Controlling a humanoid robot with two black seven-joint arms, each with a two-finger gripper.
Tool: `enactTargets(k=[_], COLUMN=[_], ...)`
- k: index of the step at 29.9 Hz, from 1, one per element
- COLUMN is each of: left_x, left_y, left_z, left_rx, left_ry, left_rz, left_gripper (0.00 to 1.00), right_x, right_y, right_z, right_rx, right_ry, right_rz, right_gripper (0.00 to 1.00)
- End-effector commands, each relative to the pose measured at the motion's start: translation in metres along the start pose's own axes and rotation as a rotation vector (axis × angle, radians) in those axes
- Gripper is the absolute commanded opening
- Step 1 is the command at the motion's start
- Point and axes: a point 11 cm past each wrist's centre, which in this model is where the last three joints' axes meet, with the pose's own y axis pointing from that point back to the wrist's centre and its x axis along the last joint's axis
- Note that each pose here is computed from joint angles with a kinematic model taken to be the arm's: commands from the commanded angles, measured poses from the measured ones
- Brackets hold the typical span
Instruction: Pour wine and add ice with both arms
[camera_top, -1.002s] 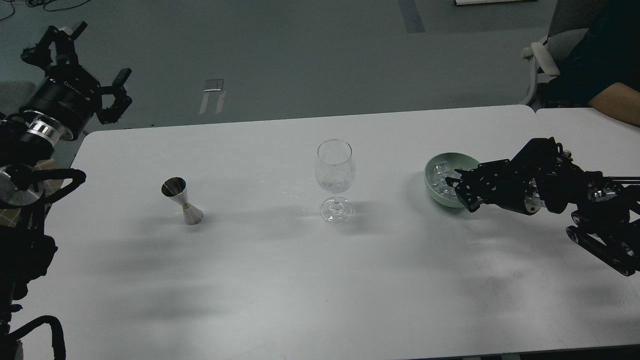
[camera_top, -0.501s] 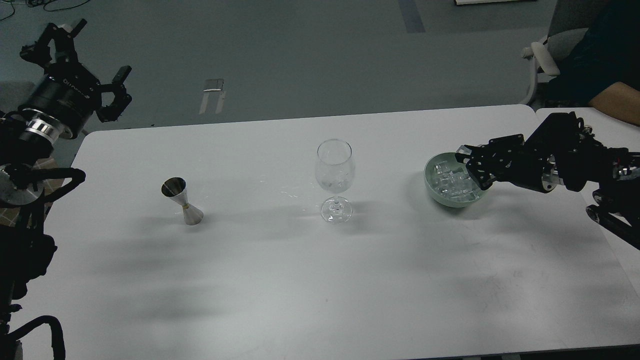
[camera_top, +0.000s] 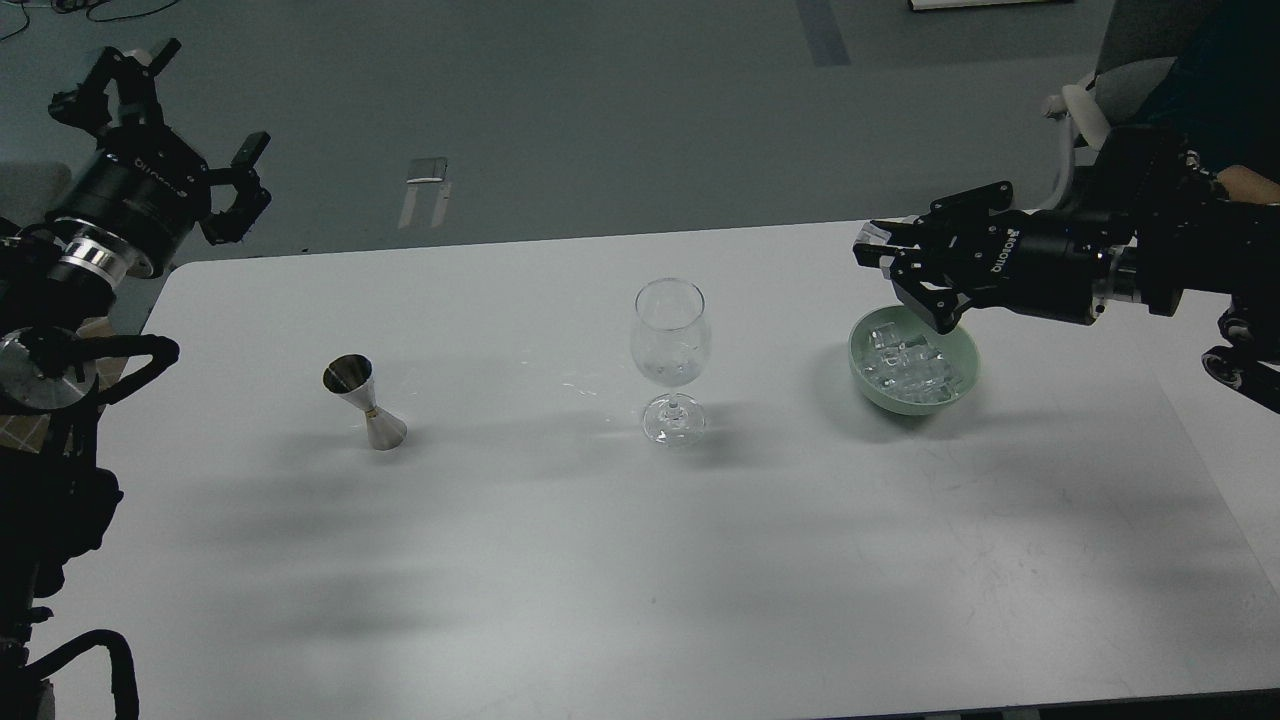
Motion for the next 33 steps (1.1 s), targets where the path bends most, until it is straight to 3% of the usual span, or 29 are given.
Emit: enactTargets(k=[1, 17, 33], left_x=[-0.001, -0.002, -0.003], left_y=[0.000, -0.002, -0.001], left_z=[-0.001, -0.002, -0.002], left_rx=[0.000, 0.000, -0.002], left_ry=[0.002, 0.007, 0.006], left_rz=[0.000, -0.003, -0.011], left_gripper=[0.98, 0.98, 0.98], right_x=[0.008, 0.066, 0.138], right_y=[-0.005, -0.073, -0.085], right_z=[-0.006, -0.050, -0.032], right_rx=[0.023, 0.207, 0.176], right_ry=[0.007, 0.041, 0.038], right_rz=[0.005, 0.019, -0.180], right_gripper=[0.20, 0.20, 0.20])
